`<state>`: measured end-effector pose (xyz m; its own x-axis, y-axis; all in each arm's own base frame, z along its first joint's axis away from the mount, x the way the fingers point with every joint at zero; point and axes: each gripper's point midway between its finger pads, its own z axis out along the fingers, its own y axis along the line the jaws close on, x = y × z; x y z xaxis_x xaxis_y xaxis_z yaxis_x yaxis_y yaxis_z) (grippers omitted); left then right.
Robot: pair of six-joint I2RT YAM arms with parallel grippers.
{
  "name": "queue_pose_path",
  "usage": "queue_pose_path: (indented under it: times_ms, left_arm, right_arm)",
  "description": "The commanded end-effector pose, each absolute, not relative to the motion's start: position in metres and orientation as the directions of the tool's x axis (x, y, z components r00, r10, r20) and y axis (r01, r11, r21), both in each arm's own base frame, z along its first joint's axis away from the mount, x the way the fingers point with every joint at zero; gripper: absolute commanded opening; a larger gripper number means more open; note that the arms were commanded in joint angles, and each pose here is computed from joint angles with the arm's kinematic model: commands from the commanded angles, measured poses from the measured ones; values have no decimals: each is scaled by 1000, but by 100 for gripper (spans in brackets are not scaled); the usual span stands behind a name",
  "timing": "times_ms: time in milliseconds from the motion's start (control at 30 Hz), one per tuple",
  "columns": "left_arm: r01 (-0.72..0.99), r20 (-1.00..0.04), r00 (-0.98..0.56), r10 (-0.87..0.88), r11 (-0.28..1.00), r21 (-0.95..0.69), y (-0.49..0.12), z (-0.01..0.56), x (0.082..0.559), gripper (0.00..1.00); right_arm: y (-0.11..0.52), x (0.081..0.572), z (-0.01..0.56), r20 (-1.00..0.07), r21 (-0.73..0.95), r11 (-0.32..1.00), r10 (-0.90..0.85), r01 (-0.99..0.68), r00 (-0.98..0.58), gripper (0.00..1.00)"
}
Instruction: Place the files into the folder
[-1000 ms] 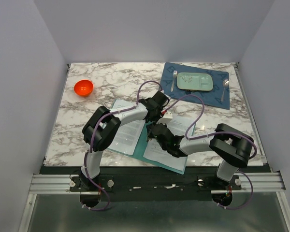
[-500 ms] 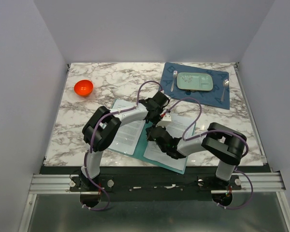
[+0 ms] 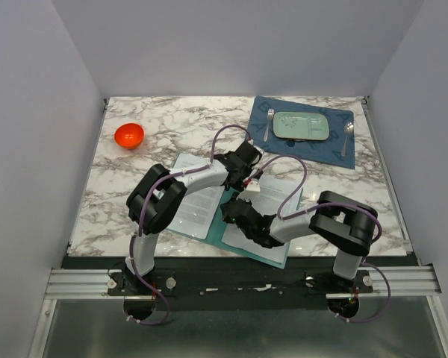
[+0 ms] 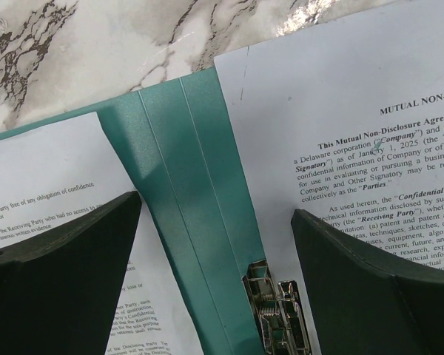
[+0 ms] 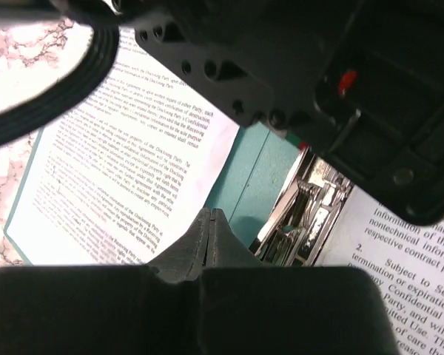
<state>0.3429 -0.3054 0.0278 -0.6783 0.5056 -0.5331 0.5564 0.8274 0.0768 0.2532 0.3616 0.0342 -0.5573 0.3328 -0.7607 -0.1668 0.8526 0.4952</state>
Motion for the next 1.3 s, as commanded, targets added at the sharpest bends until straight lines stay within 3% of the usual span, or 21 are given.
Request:
queue_pose_path:
  times_ms: [0,400,933,1267]
  left_arm:
    - [563,-445,-704,553,817,123,-288,-9,329,99]
    - [571,-446,-700,557,812,117,-287,-7,326,99]
    - [573,-443,-696,565,809,131,-276,-10,325,99]
    - [573,-453,-691,563,809,129,-268,-5,326,99]
  right_arm:
    - [324,218,-28,-710,349,931,191,-103,-678,1]
    - [314,219,-37,-690,353,935,247,-18,-680,1]
    - [283,222,-65,-580,442,877,441,190,-685,1]
    - [264,199,-109,-402,420,818,557,394,-727,1]
